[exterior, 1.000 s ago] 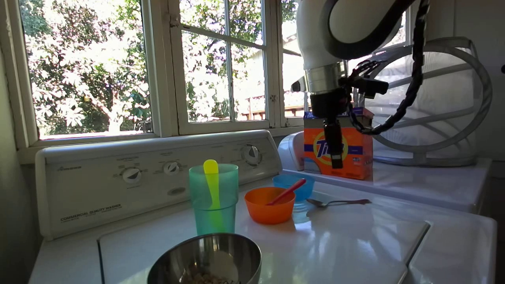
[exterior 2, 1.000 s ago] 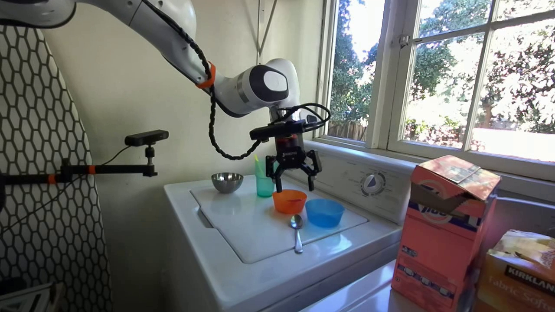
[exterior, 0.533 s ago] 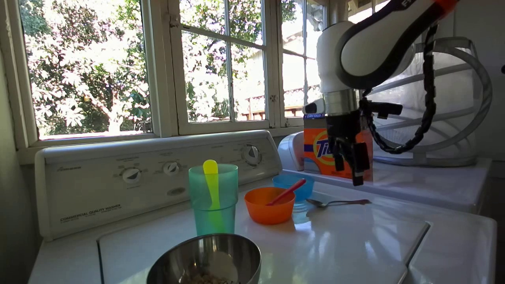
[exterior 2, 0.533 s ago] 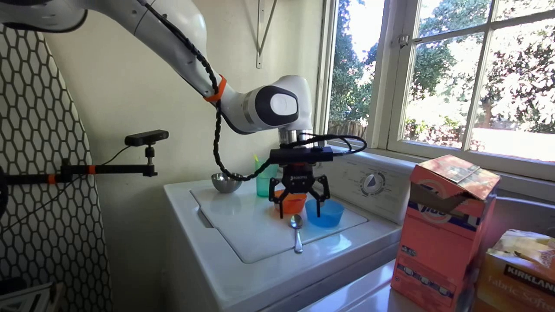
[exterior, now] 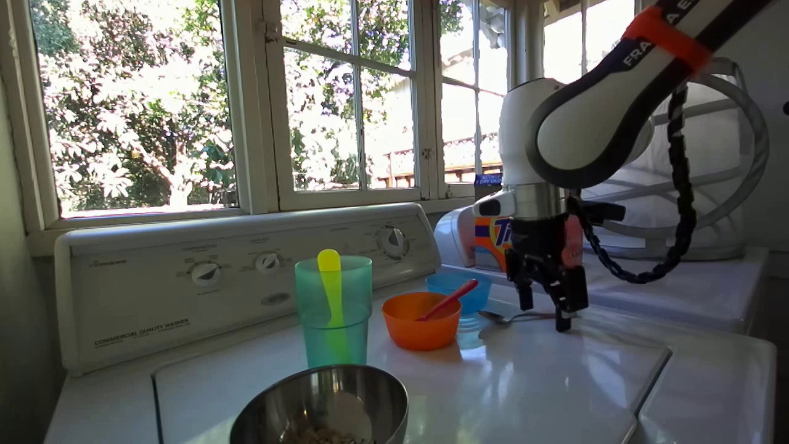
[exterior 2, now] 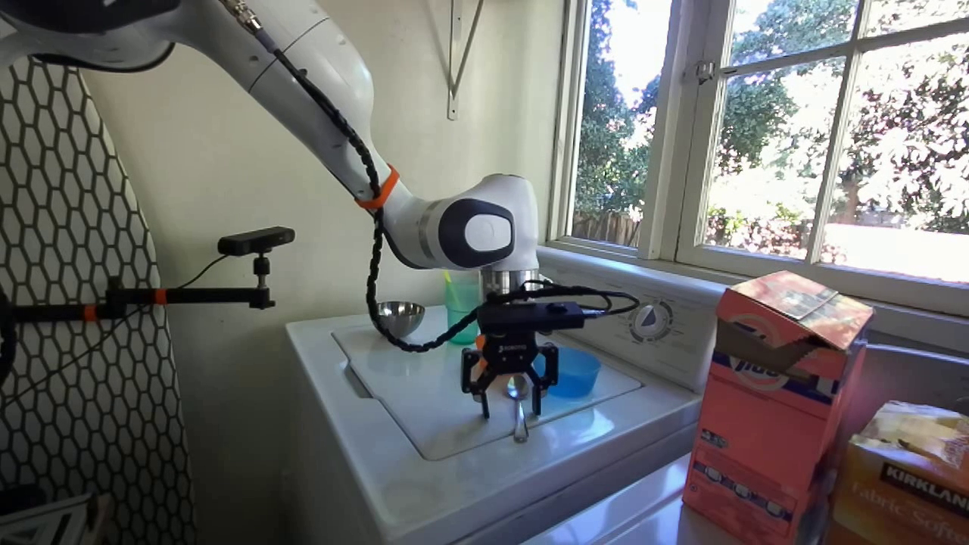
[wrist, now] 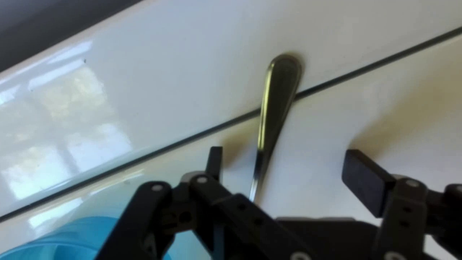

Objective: Put the spoon in the green cup

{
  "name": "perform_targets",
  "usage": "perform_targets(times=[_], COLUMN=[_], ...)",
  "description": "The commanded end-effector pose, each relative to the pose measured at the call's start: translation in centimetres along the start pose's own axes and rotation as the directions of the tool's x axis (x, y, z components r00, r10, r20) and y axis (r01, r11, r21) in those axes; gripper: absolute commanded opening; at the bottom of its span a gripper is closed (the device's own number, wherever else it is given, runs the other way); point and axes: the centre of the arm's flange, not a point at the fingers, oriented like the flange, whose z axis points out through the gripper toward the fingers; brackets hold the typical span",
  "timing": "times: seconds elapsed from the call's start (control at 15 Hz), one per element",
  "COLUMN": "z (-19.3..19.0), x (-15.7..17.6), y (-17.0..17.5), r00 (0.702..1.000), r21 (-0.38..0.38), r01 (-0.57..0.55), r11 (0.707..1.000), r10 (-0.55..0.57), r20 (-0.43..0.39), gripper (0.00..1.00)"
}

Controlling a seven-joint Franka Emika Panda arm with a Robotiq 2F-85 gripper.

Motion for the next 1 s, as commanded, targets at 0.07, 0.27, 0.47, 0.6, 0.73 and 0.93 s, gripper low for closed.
perform_targets(times=[0.07,0.27,0.47,0.6,0.73,0.93], z=[0.9,0.7,0.5,-0.3,-1.9,-4.4], x=[-0.9,-1.3,-1.5,-1.8,-3.5,-6.1], y=[0.0,0.3,0.3,0.1,-0.8,-1.7], r00=[0.997,0.996,0.996,0.998,0.999,0.997], r21=[0.005,-0.003,-0.007,-0.023,-0.053,-0.092], r01=[0.05,0.057,0.055,0.035,0.007,-0.034], r11=[0.999,0.998,0.998,0.999,0.999,0.995], r10=[-0.05,-0.057,-0.056,-0.036,-0.009,0.028], r20=[-0.052,-0.069,-0.066,-0.058,-0.045,-0.069], gripper=[0.45,0.23,0.01,0.0,0.02,0.03])
